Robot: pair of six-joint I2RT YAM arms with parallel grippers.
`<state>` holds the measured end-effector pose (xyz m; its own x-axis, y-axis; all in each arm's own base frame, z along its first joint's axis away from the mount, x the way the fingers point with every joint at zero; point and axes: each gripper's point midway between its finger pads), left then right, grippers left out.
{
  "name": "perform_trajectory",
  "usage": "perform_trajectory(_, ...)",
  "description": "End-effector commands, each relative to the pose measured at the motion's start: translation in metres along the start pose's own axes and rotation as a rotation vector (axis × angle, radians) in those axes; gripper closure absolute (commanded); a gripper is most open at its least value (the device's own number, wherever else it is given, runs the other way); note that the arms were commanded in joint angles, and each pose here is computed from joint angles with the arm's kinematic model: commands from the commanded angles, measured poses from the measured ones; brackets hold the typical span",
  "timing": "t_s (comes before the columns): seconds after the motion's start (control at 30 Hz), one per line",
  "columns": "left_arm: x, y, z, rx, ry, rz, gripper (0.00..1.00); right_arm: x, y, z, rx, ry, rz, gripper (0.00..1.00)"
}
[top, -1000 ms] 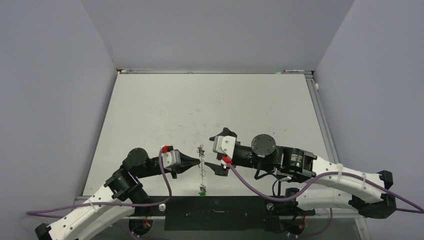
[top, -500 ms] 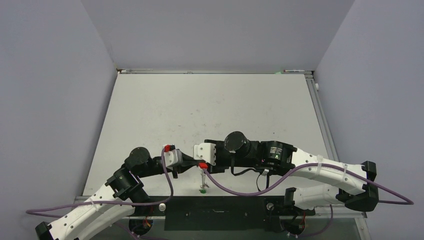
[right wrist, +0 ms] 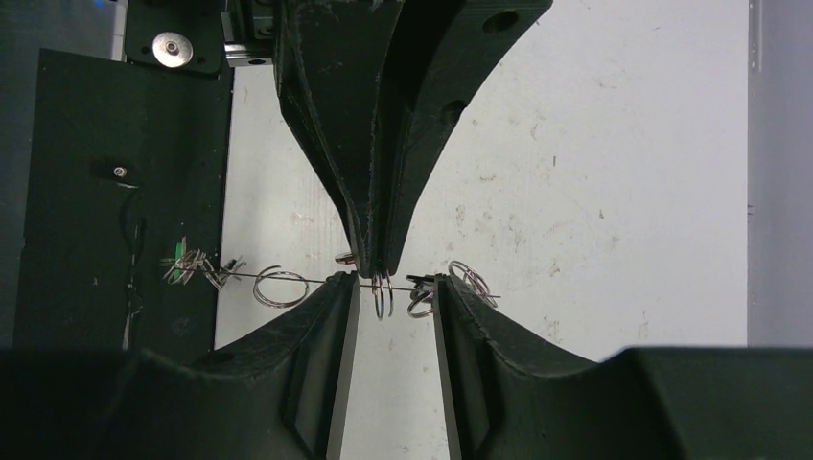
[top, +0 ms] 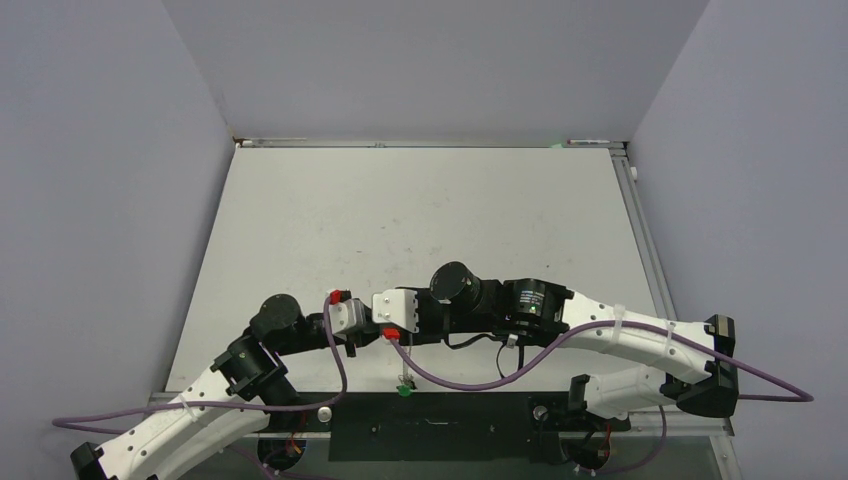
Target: Put the keys on the keyring
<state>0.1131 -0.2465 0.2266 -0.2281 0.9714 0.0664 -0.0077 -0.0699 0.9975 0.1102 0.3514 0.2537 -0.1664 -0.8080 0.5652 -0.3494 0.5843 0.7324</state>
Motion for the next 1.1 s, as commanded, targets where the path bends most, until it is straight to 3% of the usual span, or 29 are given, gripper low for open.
perform_trajectory(0.0,0.003,0.039,0.001,-0.067,0.008,-0.094,1.00,0.005,0.018,-0.009,0.012,-0.024,-0.062,0.65)
perform_trajectory(0.9,0.004,0.040,-0.001,-0.070,0.006,-0.100,1.00,-0.006,0.001,-0.002,-0.013,0.021,-0.030,0.72)
perform_trajectory(1.03,0.003,0.040,-0.001,-0.069,0.005,-0.099,1.00,-0.007,0.000,-0.002,-0.016,0.025,-0.028,0.93)
perform_trajectory(1.07,0.004,0.040,-0.001,-0.070,0.006,-0.100,1.00,-0.007,0.000,-0.002,-0.016,0.027,-0.028,0.95)
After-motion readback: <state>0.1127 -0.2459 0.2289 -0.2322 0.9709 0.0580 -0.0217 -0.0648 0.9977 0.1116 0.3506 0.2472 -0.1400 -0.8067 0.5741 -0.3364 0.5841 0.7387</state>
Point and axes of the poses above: each gripper's point midway between its finger pads, its own x axis back along the fingers, its own z axis along the line the jaws close on, y = z × x, and after that the axes turned 2 degrees about x, right-handed
